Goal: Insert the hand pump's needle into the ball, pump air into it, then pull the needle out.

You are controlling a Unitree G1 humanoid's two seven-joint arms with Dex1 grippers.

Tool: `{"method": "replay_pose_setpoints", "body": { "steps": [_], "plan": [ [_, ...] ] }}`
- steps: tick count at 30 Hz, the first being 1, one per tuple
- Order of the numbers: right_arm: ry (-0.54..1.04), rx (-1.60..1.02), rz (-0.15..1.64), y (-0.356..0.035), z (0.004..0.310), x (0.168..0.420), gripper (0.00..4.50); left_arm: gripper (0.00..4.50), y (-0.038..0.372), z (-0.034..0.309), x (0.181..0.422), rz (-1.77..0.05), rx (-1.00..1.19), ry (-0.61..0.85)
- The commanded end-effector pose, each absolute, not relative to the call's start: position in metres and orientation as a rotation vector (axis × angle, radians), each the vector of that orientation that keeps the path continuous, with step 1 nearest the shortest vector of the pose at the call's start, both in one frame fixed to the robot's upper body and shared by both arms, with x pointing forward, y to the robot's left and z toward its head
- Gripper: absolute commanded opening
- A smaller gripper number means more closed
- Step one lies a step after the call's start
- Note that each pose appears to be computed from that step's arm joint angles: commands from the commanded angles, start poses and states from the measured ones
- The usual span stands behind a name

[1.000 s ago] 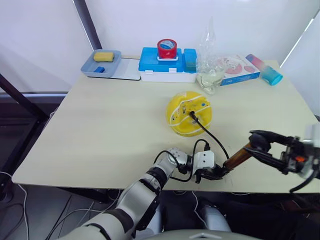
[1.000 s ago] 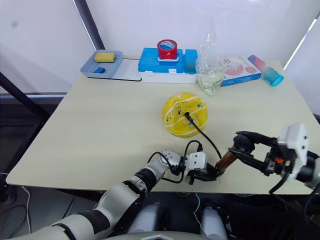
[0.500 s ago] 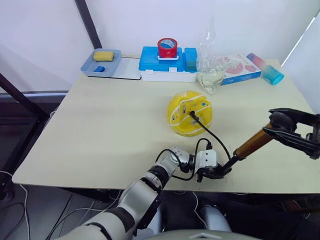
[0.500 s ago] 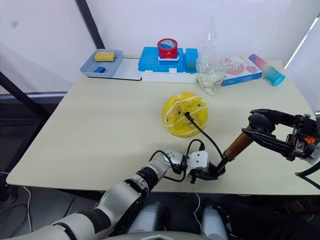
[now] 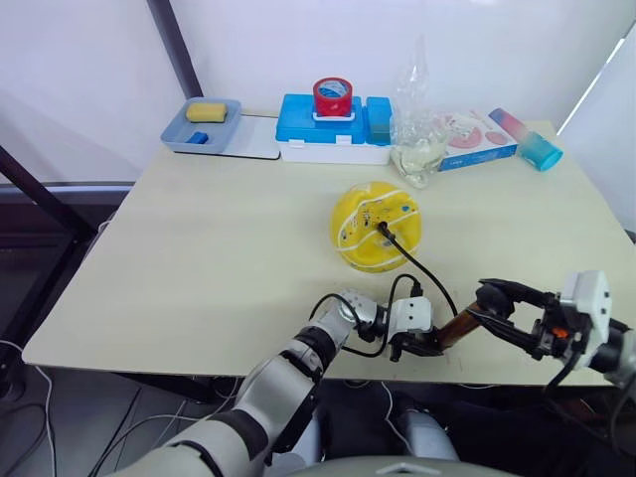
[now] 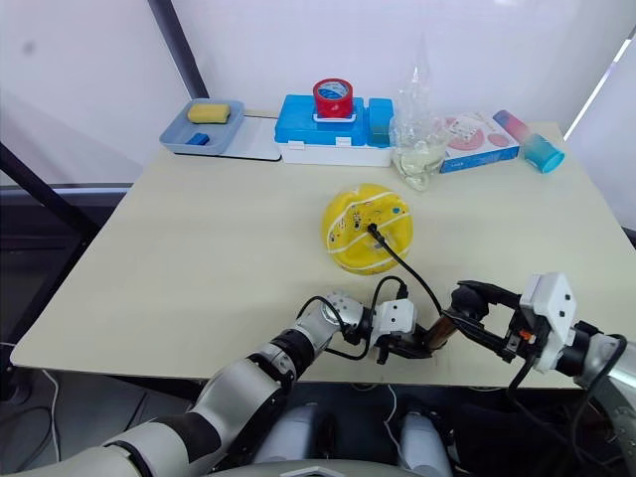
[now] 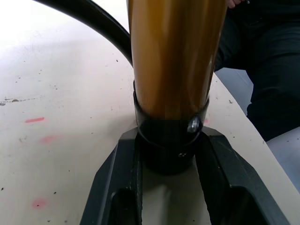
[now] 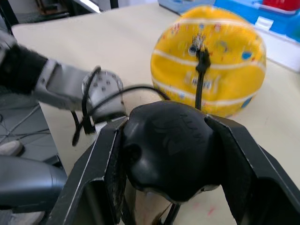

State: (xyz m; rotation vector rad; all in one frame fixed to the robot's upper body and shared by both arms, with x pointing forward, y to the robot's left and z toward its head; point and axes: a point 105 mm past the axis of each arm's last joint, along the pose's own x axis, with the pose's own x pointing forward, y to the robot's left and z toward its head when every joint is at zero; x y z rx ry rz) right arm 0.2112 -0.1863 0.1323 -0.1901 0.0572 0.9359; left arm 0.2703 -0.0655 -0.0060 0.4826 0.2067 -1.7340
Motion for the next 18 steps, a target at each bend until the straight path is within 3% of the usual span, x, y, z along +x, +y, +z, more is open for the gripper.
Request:
{"method": "replay_pose_setpoints", "body": {
  "steps": [1, 8, 18],
  "plan": [
    [0.121, -0.176, 0.935, -0.188, 0.113, 0.209, 2.08, 1.1, -0.059, -0.021, 0.26, -1.769, 0.484, 0.289],
    [0.05, -0.18, 1.009, -0.188, 0.157, 0.197, 2.08, 1.1, -0.059, -0.022, 0.258, -1.774, 0.469, 0.294],
    [-0.086, -0.236, 0.957, -0.202, 0.234, 0.197, 2.08, 1.1, -0.056, -0.024, 0.258, -1.771, 0.465, 0.295]
  ]
}}
